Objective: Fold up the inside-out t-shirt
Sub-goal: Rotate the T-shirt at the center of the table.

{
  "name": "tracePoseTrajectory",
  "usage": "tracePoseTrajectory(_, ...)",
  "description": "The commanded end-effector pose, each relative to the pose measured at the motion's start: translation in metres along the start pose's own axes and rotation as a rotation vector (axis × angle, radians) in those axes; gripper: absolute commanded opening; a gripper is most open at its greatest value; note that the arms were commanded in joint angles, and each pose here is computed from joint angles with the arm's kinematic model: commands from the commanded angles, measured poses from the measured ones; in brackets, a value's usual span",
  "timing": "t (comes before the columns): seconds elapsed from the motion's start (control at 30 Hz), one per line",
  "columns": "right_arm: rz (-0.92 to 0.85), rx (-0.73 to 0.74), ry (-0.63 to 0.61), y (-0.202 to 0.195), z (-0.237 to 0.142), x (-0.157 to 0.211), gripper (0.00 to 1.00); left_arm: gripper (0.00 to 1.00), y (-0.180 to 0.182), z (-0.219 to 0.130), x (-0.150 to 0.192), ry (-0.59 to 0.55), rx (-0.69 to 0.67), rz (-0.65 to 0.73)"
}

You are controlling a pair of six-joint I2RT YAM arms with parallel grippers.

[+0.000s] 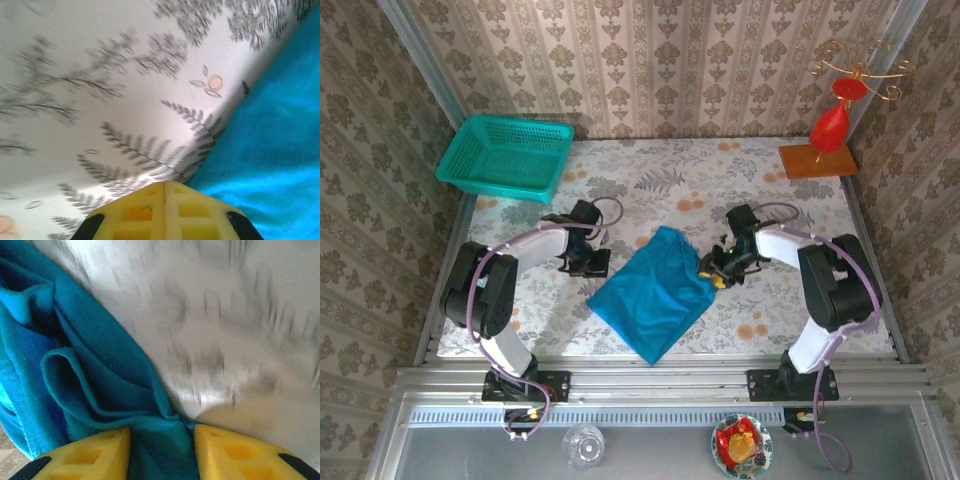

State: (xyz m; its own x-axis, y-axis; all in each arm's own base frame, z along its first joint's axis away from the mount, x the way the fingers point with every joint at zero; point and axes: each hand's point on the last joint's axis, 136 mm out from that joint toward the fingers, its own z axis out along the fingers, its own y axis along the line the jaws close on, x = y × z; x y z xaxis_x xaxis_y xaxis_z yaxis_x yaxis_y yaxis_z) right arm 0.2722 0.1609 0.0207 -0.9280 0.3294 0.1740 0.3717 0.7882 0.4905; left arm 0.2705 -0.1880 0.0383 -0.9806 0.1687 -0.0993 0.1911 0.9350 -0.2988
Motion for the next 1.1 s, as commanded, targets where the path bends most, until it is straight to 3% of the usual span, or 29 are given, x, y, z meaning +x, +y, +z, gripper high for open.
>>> tracePoseTrajectory(0.0, 0.051, 0.099, -0.081, -0.018, -0.010, 0.005, 0.41, 0.07, -0.007, -0.025, -0.008, -0.029, -0.001, 0.062)
tracePoseTrajectory(0.1, -0.008, 0.170, -0.161, -0.019, -0.036, -0.005, 0.41, 0.07, -0.028, -0.034, 0.004, -0.032, 0.034, 0.066)
tracePoseTrajectory(0.2, -0.114, 0.100, -0.171, 0.014, -0.048, -0.011, 0.41, 0.08, -0.050, -0.031, 0.032, -0.005, 0.052, 0.073)
tracePoseTrajectory(0.4, -0.340, -0.118, 0.018, 0.107, -0.022, 0.007, 0.41, 0.08, -0.080, -0.004, 0.092, 0.078, 0.125, 0.058)
tracePoseTrajectory(0.53, -0.364, -0.129, 0.091, 0.137, 0.004, 0.011, 0.40, 0.08, -0.061, 0.018, 0.112, 0.121, 0.089, 0.016)
tracePoseTrajectory(0.63, -0.329, -0.047, 0.052, 0.130, 0.004, -0.003, 0.40, 0.07, -0.033, 0.020, 0.102, 0.113, -0.003, 0.007)
tracePoseTrajectory(0.8, -0.281, 0.041, -0.035, 0.107, -0.023, -0.012, 0.39, 0.07, 0.000, 0.014, 0.056, 0.068, -0.108, 0.035)
tracePoseTrajectory(1.07, -0.270, 0.229, -0.103, 0.049, -0.068, 0.016, 0.38, 0.07, 0.023, 0.010, -0.016, 0.028, -0.149, 0.075)
